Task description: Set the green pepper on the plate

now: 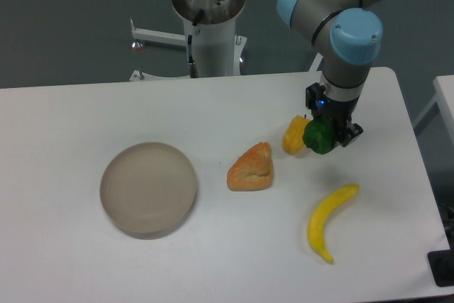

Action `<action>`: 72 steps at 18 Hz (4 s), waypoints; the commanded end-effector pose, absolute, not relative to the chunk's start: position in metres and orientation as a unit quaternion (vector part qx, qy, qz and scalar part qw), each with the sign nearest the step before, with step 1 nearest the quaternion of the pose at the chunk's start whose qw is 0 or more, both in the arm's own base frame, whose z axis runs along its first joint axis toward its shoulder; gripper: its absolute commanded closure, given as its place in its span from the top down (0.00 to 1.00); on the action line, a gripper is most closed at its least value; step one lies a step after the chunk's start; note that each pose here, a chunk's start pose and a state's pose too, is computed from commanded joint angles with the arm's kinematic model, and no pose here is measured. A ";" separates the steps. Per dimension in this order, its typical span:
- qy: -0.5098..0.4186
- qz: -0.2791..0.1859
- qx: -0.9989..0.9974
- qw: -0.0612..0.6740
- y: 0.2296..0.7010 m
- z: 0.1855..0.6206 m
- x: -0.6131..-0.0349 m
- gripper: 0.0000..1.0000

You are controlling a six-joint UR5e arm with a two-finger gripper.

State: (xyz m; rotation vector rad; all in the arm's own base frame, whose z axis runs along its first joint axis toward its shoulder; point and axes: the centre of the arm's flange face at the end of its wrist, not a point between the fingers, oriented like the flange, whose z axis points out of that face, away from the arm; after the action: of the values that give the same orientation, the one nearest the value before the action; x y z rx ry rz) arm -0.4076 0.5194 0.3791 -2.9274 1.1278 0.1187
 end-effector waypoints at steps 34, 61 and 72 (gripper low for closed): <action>0.273 -0.069 -0.959 0.033 0.697 0.276 -0.070 0.23; 0.245 0.062 -0.967 0.033 0.581 0.393 -0.348 1.00; 0.329 0.032 -0.944 0.008 0.534 0.366 -0.404 1.00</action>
State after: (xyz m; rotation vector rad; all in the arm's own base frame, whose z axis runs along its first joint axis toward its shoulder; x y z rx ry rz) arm -0.4043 0.5342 0.3658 -2.9498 1.0269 0.1010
